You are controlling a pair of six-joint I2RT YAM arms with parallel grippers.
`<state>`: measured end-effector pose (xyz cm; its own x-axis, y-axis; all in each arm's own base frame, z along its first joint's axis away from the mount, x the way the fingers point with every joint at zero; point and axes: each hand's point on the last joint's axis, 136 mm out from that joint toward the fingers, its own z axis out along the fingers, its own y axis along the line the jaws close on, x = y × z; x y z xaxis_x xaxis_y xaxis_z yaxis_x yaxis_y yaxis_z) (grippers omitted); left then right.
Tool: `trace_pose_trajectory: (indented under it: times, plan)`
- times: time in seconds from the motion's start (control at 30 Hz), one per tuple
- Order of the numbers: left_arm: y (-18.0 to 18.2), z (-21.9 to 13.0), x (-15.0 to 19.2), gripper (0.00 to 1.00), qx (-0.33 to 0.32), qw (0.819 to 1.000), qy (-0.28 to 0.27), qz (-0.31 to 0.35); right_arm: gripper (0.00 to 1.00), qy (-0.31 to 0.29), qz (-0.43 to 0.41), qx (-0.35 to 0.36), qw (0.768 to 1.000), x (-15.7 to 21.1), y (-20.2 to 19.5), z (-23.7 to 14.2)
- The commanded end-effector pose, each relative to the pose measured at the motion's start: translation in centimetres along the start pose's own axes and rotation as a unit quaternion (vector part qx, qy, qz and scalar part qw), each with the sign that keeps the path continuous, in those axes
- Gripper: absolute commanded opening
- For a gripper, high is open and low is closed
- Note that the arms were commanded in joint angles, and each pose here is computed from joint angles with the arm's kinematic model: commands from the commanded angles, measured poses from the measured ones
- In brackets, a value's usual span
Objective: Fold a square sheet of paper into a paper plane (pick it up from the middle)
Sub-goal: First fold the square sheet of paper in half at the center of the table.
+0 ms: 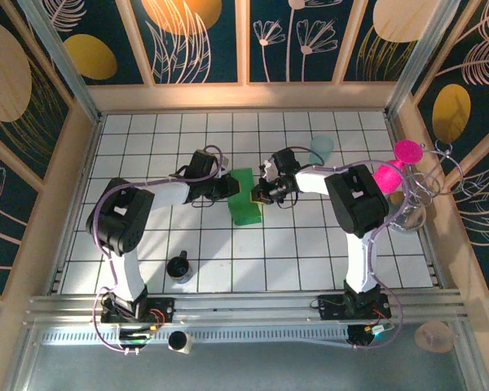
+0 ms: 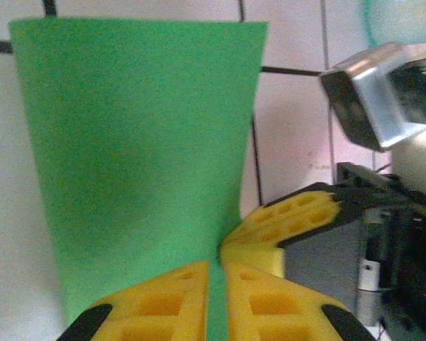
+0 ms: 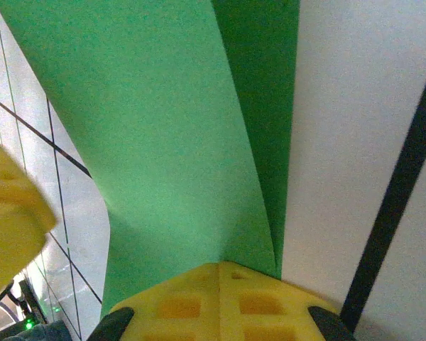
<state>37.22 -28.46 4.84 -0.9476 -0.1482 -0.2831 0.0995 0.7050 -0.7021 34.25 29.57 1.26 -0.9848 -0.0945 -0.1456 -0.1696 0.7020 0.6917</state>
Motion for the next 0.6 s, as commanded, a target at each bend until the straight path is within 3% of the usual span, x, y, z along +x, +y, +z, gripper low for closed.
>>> trace_pose_trajectory:
  times: [0.0,0.23,0.57]
  plan:
    - [0.4,0.7,-0.5,0.16,-0.003,1.000,0.003,0.002,0.00,0.085,0.061,0.145,0.984,6.6,-8.6,2.5]
    - [2.9,1.7,-0.6,0.15,-0.029,1.000,0.006,-0.002,0.00,0.090,0.062,0.164,0.980,7.1,-9.6,2.3]
    - [9.6,0.1,-1.8,0.15,-0.080,0.996,-0.011,-0.046,0.00,0.095,0.067,0.196,0.974,7.8,-11.2,1.9]
